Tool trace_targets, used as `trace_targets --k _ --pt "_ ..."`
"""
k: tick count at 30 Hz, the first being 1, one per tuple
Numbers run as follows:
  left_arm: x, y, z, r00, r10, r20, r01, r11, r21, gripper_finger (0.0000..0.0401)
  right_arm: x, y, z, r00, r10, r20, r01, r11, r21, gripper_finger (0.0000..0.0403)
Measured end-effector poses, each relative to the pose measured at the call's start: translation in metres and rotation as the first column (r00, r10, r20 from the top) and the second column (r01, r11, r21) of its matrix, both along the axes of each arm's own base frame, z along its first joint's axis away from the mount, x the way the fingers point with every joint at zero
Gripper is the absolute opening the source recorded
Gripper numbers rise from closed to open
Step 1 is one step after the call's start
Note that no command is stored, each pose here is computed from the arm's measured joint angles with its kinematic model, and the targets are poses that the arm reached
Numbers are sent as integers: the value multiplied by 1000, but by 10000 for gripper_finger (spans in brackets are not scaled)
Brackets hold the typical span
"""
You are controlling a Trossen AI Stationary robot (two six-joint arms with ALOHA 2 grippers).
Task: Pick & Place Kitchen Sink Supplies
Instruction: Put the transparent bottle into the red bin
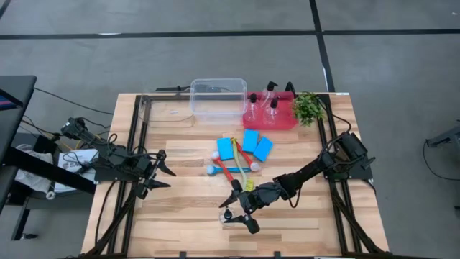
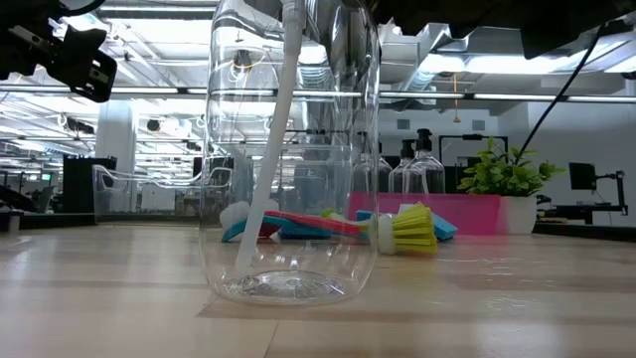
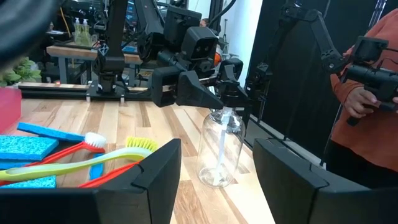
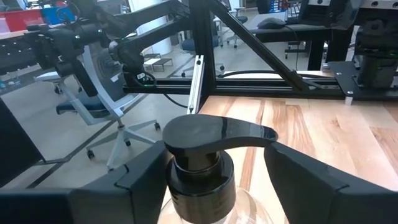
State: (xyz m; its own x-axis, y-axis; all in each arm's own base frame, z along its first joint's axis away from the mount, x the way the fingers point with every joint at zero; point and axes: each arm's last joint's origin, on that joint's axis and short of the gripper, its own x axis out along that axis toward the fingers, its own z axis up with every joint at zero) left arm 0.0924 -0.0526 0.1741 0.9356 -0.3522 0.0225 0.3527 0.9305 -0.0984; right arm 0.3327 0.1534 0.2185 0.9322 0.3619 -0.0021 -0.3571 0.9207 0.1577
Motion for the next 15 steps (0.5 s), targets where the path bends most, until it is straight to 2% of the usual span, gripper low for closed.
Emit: trace_targets --k 15 --pt "0 0 0 1000 0 0 0 1000 0 202 -1 2 0 999 46 0 -46 999 0 156"
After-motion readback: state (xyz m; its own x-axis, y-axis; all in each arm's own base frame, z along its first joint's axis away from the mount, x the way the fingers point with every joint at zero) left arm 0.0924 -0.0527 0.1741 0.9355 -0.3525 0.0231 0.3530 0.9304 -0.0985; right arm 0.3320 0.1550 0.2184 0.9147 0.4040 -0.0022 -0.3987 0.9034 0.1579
